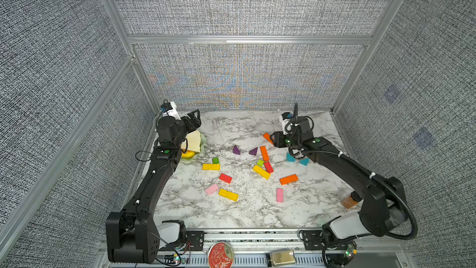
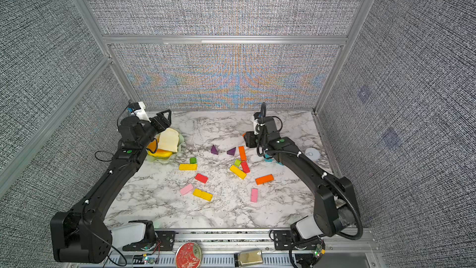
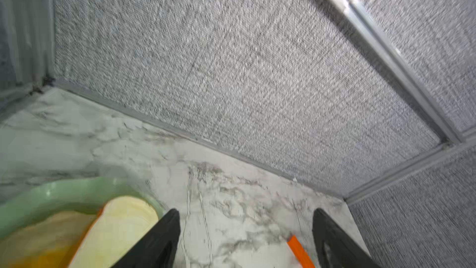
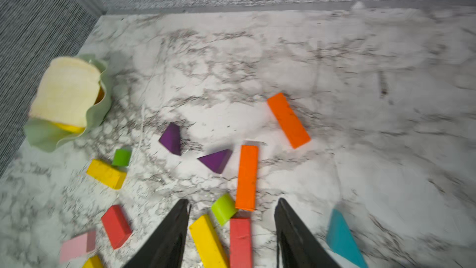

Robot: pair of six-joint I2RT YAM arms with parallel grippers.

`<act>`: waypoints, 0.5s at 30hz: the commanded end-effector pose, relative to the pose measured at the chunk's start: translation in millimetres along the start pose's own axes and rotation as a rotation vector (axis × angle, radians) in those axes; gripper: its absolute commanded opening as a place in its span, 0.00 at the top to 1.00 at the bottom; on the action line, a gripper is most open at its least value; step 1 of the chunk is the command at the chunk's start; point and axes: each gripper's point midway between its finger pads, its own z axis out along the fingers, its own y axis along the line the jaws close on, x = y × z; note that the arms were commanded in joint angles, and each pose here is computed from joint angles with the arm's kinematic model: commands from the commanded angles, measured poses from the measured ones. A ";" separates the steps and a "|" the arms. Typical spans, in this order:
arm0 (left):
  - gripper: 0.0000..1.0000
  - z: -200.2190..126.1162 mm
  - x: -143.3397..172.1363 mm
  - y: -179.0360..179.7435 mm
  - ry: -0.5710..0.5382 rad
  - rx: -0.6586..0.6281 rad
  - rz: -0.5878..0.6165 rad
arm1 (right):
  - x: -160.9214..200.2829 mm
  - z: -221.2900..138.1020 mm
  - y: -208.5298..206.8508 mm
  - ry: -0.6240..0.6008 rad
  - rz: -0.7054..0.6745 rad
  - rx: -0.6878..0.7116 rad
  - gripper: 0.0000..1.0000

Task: Assemble a carrot with building blocks
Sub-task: Adjust the building block at the center of the board.

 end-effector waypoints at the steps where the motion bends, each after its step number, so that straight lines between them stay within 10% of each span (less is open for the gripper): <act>1: 0.21 4.5 23.9 -14.3 0.094 0.111 -0.083 | 20.3 20.7 33.6 0.119 -0.110 -0.050 0.44; 15: 0.23 6.5 30.0 -18.7 0.152 0.122 -0.043 | 52.2 125.9 98.7 0.363 -0.224 -0.122 0.44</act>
